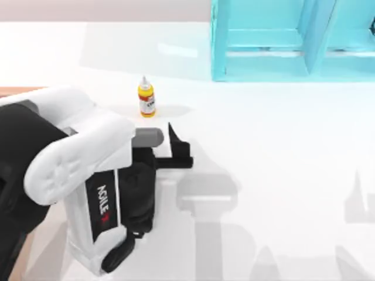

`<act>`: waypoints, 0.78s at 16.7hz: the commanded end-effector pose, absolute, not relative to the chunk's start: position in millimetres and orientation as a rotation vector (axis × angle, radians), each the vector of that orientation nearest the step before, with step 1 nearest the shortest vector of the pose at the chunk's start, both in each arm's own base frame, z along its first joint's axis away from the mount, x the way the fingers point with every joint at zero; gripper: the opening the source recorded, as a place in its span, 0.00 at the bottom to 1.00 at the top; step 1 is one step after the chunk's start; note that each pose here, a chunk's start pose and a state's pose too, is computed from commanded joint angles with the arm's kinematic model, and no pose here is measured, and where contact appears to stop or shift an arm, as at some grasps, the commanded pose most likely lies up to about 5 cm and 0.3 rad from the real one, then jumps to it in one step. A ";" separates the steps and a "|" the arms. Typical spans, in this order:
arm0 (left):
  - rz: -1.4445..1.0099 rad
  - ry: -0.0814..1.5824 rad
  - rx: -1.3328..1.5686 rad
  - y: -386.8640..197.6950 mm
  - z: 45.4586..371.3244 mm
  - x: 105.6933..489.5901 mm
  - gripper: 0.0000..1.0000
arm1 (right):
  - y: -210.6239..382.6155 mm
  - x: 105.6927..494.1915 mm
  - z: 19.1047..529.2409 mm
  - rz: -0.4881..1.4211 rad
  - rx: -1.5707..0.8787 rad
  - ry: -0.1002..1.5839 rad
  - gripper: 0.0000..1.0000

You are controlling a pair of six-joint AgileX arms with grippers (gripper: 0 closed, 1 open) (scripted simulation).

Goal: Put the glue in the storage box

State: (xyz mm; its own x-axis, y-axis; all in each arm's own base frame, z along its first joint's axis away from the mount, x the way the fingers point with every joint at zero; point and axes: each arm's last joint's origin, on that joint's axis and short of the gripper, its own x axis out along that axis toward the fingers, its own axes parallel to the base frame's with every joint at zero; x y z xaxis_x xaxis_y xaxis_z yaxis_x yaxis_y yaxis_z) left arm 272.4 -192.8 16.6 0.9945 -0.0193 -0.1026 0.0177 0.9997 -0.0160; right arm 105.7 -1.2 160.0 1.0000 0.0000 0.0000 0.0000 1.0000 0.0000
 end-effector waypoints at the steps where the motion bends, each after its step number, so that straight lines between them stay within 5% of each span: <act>1: -0.021 0.102 -0.016 -193.7 16.3 275.7 1.00 | -1.2 105.7 160.0 0.000 0.000 0.000 1.00; 13: -0.021 0.100 -0.017 -196.6 6.4 370.8 1.00 | -1.2 105.7 160.0 0.000 0.000 0.000 1.00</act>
